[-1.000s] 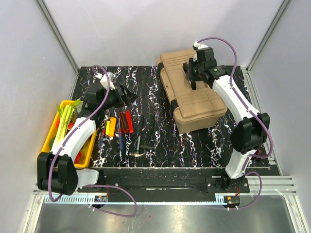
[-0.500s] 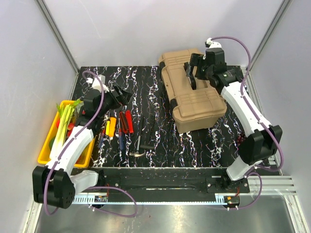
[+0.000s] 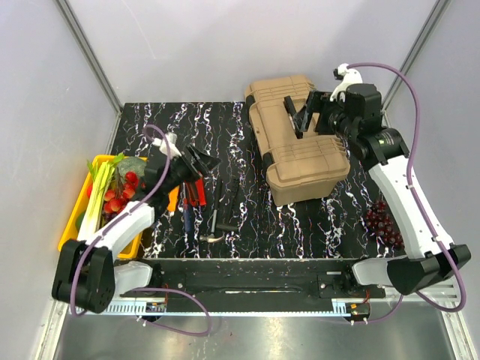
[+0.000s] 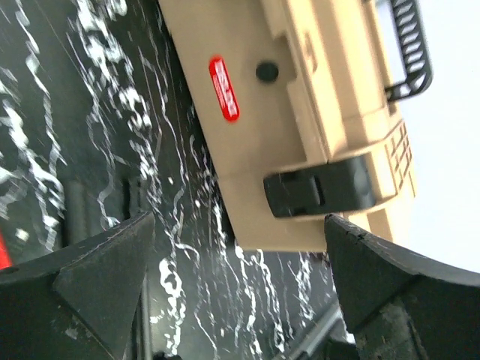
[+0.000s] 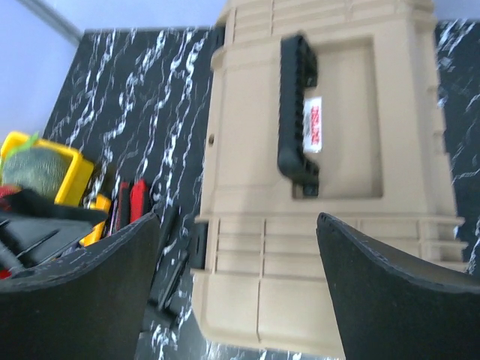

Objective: Pack the tool kit

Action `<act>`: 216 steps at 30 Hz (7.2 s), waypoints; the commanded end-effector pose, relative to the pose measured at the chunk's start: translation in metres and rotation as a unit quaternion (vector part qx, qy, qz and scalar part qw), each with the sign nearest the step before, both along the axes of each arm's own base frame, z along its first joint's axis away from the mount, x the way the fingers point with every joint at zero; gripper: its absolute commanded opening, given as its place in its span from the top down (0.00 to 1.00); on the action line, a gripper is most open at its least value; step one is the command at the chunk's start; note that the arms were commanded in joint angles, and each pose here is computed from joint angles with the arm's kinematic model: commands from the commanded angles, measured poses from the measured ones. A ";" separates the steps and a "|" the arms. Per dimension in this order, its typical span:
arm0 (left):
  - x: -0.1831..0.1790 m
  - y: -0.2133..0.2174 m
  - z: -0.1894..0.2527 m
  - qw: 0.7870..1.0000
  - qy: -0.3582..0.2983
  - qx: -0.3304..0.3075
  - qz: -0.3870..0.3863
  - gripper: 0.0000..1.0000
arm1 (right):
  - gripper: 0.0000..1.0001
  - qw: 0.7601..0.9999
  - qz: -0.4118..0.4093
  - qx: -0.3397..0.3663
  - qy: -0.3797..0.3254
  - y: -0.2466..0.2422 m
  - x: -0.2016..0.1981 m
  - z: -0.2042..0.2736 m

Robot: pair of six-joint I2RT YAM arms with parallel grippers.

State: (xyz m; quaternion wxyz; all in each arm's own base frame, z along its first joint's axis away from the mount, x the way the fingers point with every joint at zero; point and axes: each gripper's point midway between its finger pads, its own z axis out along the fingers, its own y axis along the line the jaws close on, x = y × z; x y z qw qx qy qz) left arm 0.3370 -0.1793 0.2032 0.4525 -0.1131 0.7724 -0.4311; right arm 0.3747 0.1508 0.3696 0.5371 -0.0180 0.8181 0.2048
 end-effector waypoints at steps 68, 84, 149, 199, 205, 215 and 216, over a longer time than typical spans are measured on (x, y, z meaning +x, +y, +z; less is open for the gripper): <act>0.008 -0.173 -0.012 0.870 0.144 -0.469 0.043 0.01 | 0.09 0.979 -0.120 -0.060 0.150 -0.072 -0.042 -0.134; -0.007 -0.154 0.049 0.810 0.087 -0.580 -0.015 0.04 | 0.19 0.958 -0.100 0.095 0.251 -0.028 -0.065 -0.146; -0.056 -0.135 0.153 0.788 -0.006 -0.607 -0.098 0.77 | 0.18 0.965 -0.104 0.074 0.229 -0.030 -0.064 -0.150; -0.018 -0.085 -0.033 0.863 0.192 -0.413 0.220 0.09 | 0.14 0.944 -0.109 0.136 0.279 -0.016 -0.091 -0.167; -0.019 -0.087 -0.063 0.850 0.238 -0.405 0.240 0.09 | 0.14 0.952 -0.115 0.122 0.257 -0.022 -0.086 -0.153; -0.012 -0.103 -0.069 0.834 0.254 -0.438 0.220 0.11 | 0.14 0.953 -0.116 0.118 0.253 -0.023 -0.084 -0.153; -0.012 -0.105 -0.073 0.829 0.262 -0.441 0.222 0.11 | 0.14 0.953 -0.116 0.119 0.254 -0.023 -0.084 -0.152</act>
